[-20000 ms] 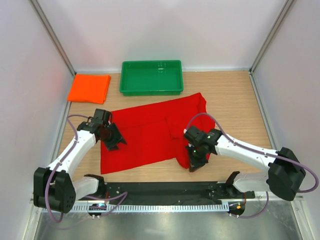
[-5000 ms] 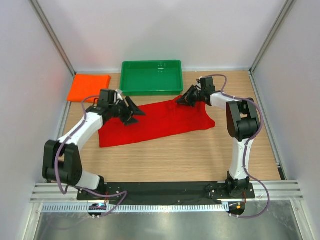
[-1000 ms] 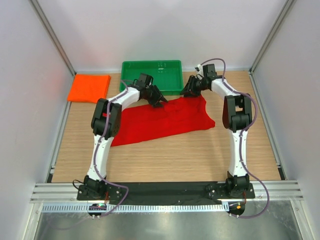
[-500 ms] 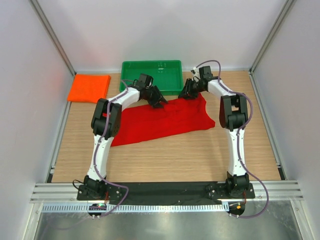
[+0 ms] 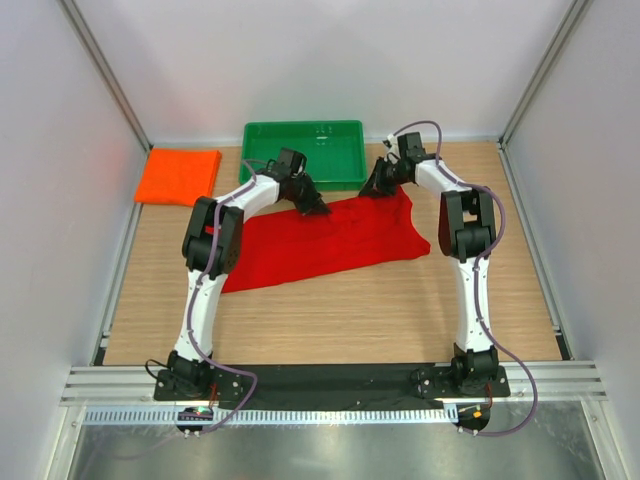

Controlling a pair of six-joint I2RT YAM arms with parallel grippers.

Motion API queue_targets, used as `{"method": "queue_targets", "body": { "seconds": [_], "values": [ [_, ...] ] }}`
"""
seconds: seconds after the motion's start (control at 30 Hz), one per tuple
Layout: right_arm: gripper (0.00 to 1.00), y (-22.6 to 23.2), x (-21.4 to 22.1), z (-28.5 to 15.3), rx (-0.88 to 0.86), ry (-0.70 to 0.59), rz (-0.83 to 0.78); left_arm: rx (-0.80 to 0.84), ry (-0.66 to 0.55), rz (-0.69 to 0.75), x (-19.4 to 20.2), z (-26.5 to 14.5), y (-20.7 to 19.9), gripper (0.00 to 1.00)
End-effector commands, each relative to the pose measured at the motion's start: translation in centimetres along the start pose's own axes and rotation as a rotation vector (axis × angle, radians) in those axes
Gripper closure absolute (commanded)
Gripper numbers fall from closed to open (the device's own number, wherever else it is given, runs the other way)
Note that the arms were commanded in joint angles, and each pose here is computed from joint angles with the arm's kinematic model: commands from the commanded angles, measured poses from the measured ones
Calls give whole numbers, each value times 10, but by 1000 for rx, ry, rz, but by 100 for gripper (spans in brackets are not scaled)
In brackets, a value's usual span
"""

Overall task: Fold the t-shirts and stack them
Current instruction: Fold the tshirt

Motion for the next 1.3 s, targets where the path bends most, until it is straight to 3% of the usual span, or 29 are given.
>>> {"method": "queue_targets", "body": {
  "seconds": [0.0,0.23,0.7,1.1,1.27],
  "values": [
    [99,7,-20,-12,57,-93,-17,7,-55,23,-3,-23,-13,100],
    [99,0,-28,-25,132,-196,3,-45,-141,-18,-2,-48,-7,100],
    [99,0,-46,-60,177,-323,-4,-17,-92,-29,-2,-36,-13,100],
    [99,-6,-44,-52,158,-298,1,-58,-62,-47,-5,-20,-2,96],
    [88,-5,-40,-50,144,-250,2,-101,-40,-55,-4,-16,10,93]
  ]
}}
Point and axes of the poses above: each gripper's point midway between its finger pads, its own z axis out along the fingers, its own y axis along the line the jaws close on, x = y × z, the point moved 3 cm from there along -z, back along the fingers, and after that the axes turned 7 degrees about -z, right-handed, at the moved point
